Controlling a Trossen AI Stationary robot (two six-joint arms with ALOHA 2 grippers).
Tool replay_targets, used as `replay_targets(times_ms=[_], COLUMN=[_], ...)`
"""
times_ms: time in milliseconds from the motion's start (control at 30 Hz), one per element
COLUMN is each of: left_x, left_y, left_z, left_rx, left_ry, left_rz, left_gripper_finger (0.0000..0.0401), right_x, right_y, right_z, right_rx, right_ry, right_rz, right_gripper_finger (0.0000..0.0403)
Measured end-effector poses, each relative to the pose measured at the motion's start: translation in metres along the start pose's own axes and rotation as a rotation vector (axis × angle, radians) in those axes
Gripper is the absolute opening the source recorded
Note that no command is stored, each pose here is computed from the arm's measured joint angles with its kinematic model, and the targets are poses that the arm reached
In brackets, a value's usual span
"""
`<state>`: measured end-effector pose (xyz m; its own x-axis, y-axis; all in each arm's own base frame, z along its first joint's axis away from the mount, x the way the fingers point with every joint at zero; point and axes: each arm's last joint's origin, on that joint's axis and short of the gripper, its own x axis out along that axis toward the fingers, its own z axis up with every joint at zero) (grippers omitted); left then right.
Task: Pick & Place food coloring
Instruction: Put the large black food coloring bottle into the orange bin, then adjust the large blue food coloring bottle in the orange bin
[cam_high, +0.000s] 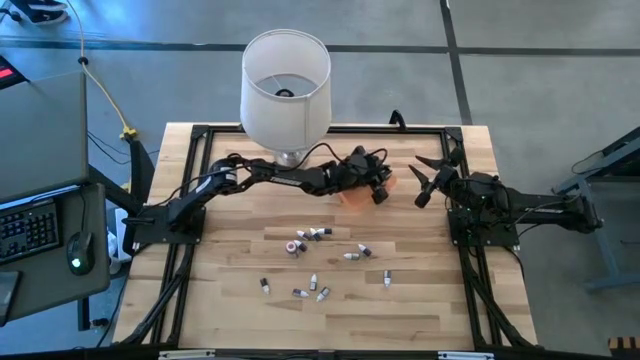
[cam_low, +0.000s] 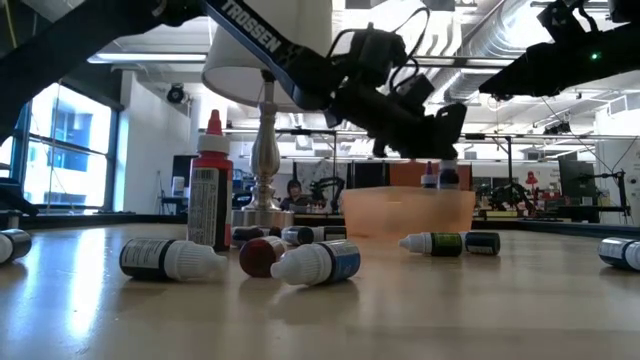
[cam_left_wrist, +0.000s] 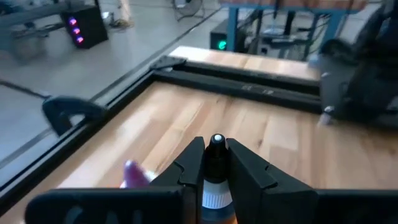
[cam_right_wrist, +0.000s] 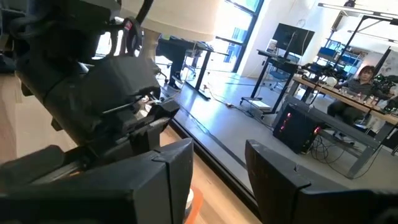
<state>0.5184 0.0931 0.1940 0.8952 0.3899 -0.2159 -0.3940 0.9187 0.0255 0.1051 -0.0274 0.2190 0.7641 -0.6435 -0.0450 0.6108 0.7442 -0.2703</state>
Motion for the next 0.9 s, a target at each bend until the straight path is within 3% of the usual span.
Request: replay_targets(times_ms=[267, 433, 500, 600, 733, 900], left_x=[0.000, -0.002, -0.010, -0.034, -0.067, -0.089], left_y=[0.000, 0.001, 0.000, -0.004, -0.007, -0.005], left_z=[0.001, 0.001, 0.010, 0.044, 0.064, 0.059], left_rx=[0.001, 0.008, 0.018, 0.050, 0.139, 0.148], left_ry=[-0.001, 0.021, 0.056, 0.068, 0.225, 0.436], left_rz=[-0.008, 0.040, 0.031, 0.014, 0.012, -0.032], left_gripper_finger=[0.0122, 0.0139, 0.0140, 0.0140, 0.0140, 0.0140], right_x=[0.000, 0.000, 0.000, 0.000, 0.000, 0.000], right_y=[0.000, 0.000, 0.000, 0.000, 0.000, 0.000], right_z=[0.000, 0.000, 0.000, 0.000, 0.000, -0.001], right_rx=[0.000, 0.000, 0.000, 0.000, 0.004, 0.023], right_ry=[0.000, 0.000, 0.000, 0.000, 0.001, 0.005], right_rz=[0.000, 0.000, 0.001, 0.001, 0.001, 0.002], right_gripper_finger=[0.0140, 0.0140, 0.0140, 0.0140, 0.0140, 0.0140])
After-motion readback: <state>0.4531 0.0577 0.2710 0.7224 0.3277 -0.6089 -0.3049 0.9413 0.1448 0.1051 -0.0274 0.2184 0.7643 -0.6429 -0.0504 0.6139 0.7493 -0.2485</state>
